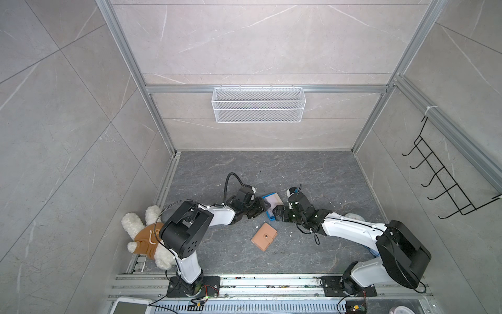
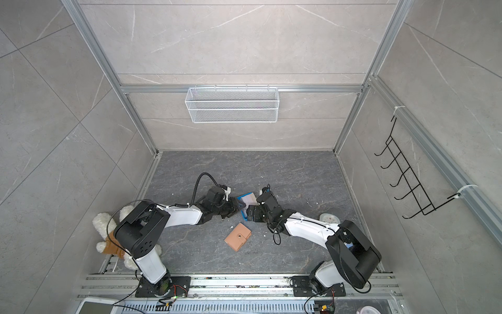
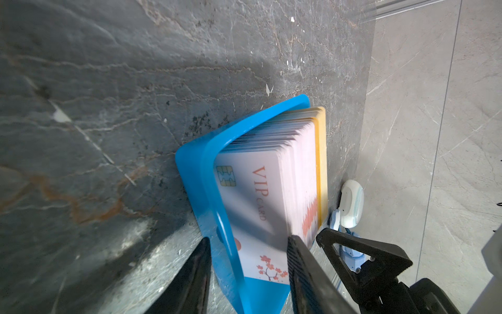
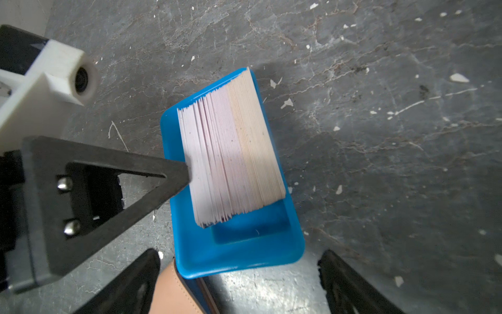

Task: Insert credit cards into a card holder
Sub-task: Rotate the storage box at the center of the table.

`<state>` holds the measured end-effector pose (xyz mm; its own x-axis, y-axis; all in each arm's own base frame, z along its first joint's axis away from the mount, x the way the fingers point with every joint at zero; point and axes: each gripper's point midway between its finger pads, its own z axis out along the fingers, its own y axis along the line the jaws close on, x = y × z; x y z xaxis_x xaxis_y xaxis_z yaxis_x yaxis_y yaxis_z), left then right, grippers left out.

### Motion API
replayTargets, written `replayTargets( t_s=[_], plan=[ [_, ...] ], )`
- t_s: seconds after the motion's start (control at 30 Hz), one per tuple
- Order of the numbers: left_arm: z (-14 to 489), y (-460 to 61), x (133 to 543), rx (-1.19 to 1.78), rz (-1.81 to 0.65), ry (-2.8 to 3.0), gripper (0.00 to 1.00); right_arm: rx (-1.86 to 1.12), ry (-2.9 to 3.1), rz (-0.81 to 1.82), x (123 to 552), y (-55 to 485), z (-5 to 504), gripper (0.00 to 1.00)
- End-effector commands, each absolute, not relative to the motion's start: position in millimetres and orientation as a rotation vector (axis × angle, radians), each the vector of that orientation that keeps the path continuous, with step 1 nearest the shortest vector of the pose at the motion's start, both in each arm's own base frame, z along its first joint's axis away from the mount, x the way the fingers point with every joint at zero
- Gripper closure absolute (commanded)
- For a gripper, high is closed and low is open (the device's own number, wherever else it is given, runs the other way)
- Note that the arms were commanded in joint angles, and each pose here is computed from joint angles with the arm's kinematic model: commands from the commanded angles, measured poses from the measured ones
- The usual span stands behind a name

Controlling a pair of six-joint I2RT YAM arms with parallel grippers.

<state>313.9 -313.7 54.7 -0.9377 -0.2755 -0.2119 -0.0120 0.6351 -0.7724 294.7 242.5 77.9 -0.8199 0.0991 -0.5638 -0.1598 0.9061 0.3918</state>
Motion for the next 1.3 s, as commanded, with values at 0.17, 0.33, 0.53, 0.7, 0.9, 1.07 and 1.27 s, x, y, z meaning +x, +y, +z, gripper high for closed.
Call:
replayTargets(
  t_s=[0.17, 0.33, 0.53, 0.7, 0.9, 1.07, 1.27],
  plan=[
    [72, -300, 320, -0.220, -1.132, 2.521, 0.51, -0.025, 2.459, 0.597, 286, 230, 88, 0.07],
    [72, -301, 323, -0.220, -1.145, 2.524, 0.51, -0.053, 2.480, 0.619, 278, 228, 86, 0.07],
    [73, -312, 328, -0.211, -1.188, 2.517, 0.51, -0.110, 2.517, 0.674, 271, 238, 76, 0.09],
    [75, -319, 336, -0.192, -1.203, 2.510, 0.51, -0.122, 2.533, 0.685, 271, 242, 69, 0.11],
    [77, -332, 344, -0.172, -1.242, 2.501, 0.51, -0.112, 2.537, 0.684, 272, 243, 66, 0.14],
    [77, -343, 346, -0.150, -1.264, 2.503, 0.51, -0.102, 2.540, 0.686, 273, 243, 64, 0.16],
    [77, -337, 340, -0.150, -1.235, 2.512, 0.52, -0.128, 2.538, 0.718, 269, 246, 65, 0.17]
  ],
)
